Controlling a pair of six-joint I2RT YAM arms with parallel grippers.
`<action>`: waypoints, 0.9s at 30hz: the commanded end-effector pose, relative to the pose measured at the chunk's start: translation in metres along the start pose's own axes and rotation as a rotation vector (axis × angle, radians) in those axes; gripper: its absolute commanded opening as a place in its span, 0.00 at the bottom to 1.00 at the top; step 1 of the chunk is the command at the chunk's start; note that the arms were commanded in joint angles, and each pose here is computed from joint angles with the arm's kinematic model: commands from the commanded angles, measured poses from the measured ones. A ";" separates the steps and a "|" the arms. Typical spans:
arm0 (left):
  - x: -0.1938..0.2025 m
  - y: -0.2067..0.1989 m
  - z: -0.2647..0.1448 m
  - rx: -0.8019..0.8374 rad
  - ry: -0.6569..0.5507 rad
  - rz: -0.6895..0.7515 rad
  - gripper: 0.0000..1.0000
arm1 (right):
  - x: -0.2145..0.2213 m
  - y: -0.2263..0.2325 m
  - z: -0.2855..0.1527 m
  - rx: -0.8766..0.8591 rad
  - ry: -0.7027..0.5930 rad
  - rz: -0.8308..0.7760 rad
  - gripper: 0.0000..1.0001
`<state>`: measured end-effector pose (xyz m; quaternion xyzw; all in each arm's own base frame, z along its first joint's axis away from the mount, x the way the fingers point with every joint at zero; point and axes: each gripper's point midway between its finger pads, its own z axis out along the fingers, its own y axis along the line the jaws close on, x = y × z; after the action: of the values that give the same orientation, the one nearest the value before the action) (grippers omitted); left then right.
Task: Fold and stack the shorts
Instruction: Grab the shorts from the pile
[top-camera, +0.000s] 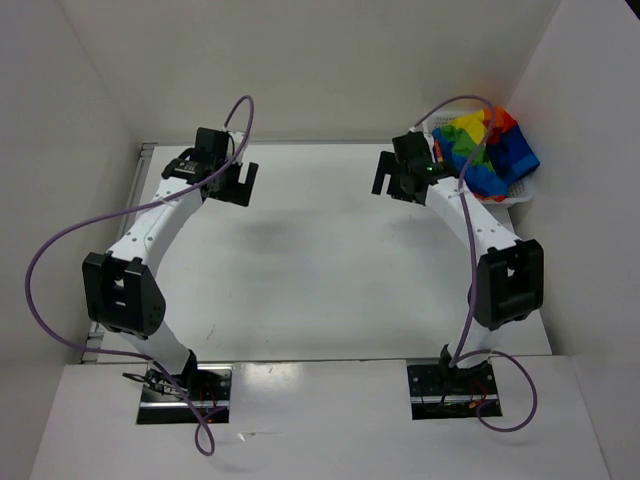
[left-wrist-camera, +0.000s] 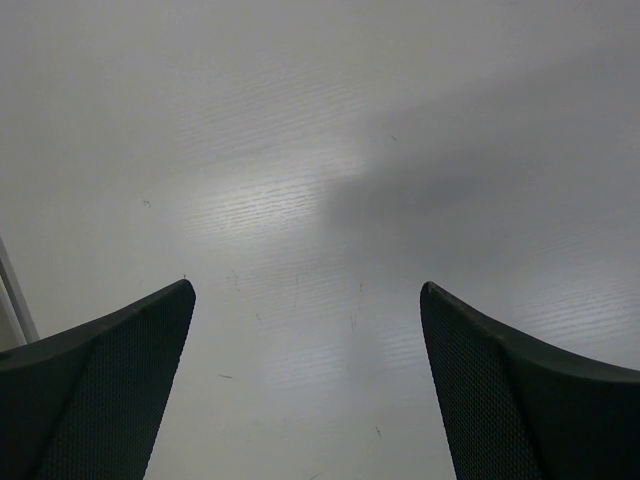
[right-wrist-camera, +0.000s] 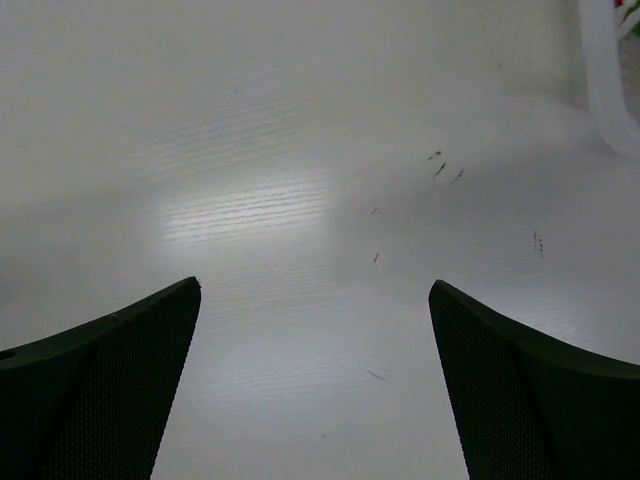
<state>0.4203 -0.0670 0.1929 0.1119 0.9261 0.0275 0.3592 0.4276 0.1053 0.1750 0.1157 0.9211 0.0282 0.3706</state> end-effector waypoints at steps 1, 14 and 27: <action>-0.004 -0.005 -0.001 0.036 -0.019 -0.001 1.00 | -0.025 -0.016 -0.016 0.049 -0.136 0.035 1.00; -0.005 -0.017 0.003 0.100 -0.015 0.001 1.00 | -0.102 -0.093 -0.029 0.033 -0.284 0.218 0.93; 0.005 -0.015 -0.004 0.092 0.009 0.002 1.00 | -0.140 -0.208 0.061 0.296 -0.216 0.423 0.75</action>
<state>0.4158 -0.0811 0.1882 0.1273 0.9278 -0.0116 0.3504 0.5169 -0.1301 0.2118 0.3496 0.8175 -0.0379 0.4561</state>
